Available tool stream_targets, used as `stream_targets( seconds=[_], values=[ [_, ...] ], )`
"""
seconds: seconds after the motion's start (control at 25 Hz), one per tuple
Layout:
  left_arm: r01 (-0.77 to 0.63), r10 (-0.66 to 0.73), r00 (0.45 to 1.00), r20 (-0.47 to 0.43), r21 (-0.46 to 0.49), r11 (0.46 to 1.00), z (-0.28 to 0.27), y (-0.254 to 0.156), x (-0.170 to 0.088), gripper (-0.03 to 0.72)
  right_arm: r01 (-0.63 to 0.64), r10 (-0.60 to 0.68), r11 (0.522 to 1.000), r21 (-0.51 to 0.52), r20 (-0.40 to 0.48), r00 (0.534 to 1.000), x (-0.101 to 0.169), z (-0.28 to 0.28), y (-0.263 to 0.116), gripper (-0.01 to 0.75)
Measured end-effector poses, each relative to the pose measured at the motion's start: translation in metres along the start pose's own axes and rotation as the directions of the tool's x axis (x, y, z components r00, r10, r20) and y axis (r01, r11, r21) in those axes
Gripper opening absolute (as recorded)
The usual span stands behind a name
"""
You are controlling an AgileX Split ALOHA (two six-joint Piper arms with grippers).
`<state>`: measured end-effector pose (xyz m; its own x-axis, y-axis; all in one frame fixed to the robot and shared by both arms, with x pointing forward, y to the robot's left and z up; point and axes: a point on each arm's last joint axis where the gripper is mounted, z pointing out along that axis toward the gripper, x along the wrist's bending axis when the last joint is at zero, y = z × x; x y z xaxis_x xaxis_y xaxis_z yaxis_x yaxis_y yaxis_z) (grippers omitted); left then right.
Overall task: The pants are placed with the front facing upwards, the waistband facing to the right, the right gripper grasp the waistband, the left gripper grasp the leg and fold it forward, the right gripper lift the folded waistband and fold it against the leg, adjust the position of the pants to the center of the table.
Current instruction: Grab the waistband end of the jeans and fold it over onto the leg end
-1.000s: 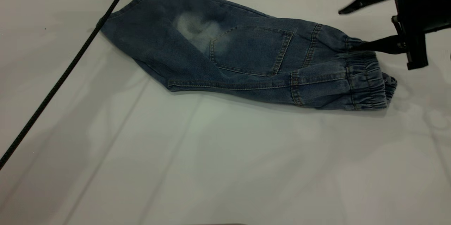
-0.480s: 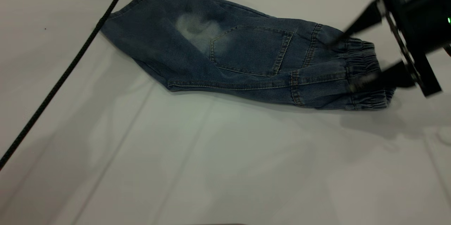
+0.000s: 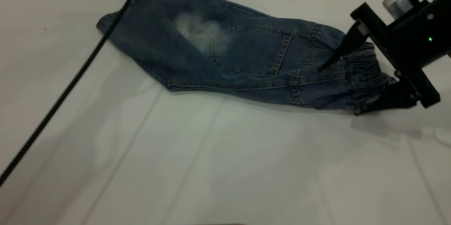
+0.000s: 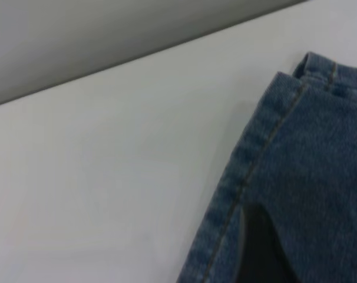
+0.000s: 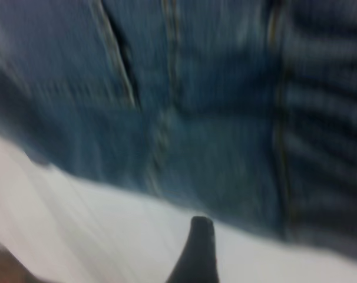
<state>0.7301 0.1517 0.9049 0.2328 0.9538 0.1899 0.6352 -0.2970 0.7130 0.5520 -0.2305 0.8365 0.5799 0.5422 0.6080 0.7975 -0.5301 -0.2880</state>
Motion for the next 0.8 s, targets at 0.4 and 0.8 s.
stream_targets(
  seconds=[0.4,0.8],
  values=[
    [-0.007,0.007,1.0,-0.004,0.012,1.0,-0.001,-0.001,-0.003,0.389,-0.163,0.165,0.985,-0.049,0.035,0.986,-0.004,0.0,0.004,0.575],
    [-0.016,0.016,1.0,-0.002,0.018,1.0,-0.002,-0.001,-0.008,0.389,-0.152,0.169,0.973,-0.173,0.088,0.982,-0.011,-0.001,0.015,0.43]
  ],
)
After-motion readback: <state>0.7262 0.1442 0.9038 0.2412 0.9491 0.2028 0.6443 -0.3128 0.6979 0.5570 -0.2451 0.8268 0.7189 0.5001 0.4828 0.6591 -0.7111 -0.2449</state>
